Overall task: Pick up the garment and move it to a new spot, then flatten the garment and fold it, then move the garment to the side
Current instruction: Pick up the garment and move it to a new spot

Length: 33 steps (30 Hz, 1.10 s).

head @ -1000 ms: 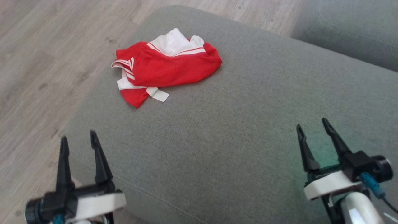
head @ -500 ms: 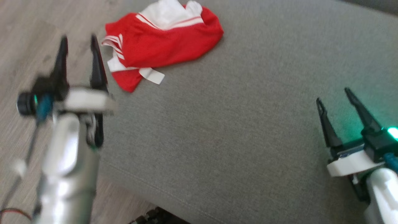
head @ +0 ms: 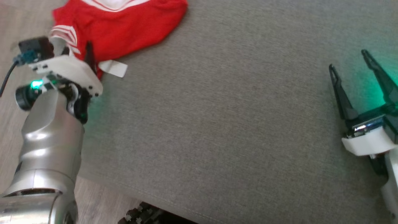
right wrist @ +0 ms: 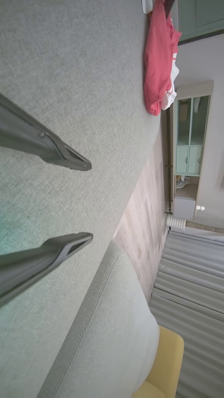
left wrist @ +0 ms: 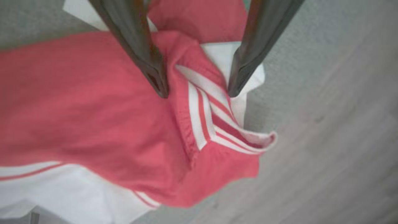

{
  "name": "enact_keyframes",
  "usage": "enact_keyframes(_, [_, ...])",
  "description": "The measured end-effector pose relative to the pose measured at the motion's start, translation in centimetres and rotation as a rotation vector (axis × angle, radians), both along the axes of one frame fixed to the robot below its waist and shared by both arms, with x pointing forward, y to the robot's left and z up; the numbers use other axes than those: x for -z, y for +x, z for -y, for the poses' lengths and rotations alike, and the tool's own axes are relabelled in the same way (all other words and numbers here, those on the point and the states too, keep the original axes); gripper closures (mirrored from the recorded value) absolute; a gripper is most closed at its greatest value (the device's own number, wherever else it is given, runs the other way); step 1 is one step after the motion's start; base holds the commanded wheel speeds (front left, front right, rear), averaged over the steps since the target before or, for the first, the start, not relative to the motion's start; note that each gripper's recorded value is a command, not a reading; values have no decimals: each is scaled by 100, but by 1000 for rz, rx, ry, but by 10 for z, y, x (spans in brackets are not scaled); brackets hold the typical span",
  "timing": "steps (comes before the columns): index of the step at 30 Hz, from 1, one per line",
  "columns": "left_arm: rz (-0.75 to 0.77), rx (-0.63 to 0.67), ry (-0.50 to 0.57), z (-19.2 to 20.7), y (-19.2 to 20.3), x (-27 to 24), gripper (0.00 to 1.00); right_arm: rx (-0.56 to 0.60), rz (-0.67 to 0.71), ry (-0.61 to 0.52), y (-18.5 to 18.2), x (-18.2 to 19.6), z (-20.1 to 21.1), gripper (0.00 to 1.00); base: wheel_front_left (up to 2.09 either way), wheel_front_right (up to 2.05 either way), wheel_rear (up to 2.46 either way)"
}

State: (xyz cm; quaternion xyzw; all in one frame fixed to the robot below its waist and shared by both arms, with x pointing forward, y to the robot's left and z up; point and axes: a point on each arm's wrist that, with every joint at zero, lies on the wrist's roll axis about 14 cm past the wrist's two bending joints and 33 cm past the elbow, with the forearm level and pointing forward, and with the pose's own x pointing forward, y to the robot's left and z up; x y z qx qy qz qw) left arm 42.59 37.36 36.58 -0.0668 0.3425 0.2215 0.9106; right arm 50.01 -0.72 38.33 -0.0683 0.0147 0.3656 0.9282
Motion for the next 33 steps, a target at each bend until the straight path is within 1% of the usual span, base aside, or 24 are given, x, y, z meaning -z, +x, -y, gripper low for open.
enact_keyframes(3, [-37, -18, -55, 7, -3, 19, 0, 18, 5, 2, 5, 2, 7, 0, 0, 0, 0])
enact_keyframes(4, [-23, -17, -55, 8, 1, 20, 53, 24, 7, 4, 6, 2, 8, 0, 0, 0, 0])
enact_keyframes(5, [2, -11, -51, 9, 6, 18, 96, 27, 9, 4, 7, 2, 10, 0, 0, 0, 0])
enact_keyframes(6, [40, -9, -41, 9, 12, 14, 100, 30, 9, 4, 7, 2, 11, 0, 0, 0, 0])
enact_keyframes(9, [176, 42, 11, 15, 33, -11, 100, 39, 14, 0, 7, -2, 12, 0, 0, 0, 0])
enact_keyframes(13, [347, 146, 123, 16, 54, -64, 100, 60, 4, -4, 1, -11, 14, 0, 0, 0, 0])
enact_keyframes(16, [446, 225, 205, 15, 64, -108, 100, 69, 0, 22, -11, -25, 7, 0, 0, 0, 0])
enact_keyframes(19, [557, 323, 276, 28, 76, -160, 100, 91, 16, 60, -23, -48, 4, 0, 0, 0, 0])
enact_keyframes(20, [557, 323, 276, 28, 76, -160, 100, 91, 16, 60, -23, -48, 4, 0, 0, 0, 0])
enact_keyframes(21, [638, 405, 322, 45, 85, -197, 100, 112, 37, 82, -31, -65, 5, 0, 0, 0, 0])
enact_keyframes(23, [710, 502, 389, 66, 91, -235, 100, 145, 55, 100, -39, -80, 11, 0, 0, 0, 0])
enact_keyframes(24, [710, 502, 389, 66, 91, -235, 100, 145, 55, 100, -39, -80, 11, 0, 0, 0, 0])
enact_keyframes(25, [775, 579, 433, 87, 97, -267, 100, 197, 62, 123, -47, -92, 23, 0, 0, 0, 0])
enact_keyframes(26, [775, 579, 433, 87, 97, -267, 100, 197, 62, 123, -47, -92, 23, 0, 0, 0, 0])
enact_keyframes(28, [835, 651, 449, 114, 101, -295, 100, 251, 71, 135, -56, -101, 39, 0, 0, 0, 0])
enact_keyframes(30, [897, 728, 441, 148, 103, -318, 100, 311, 89, 136, -64, -110, 58, 0, 0, 0, 0])
enact_keyframes(33, [985, 837, 392, 202, 102, -347, 100, 402, 121, 137, -77, -123, 90, 0, 0, 0, 0])
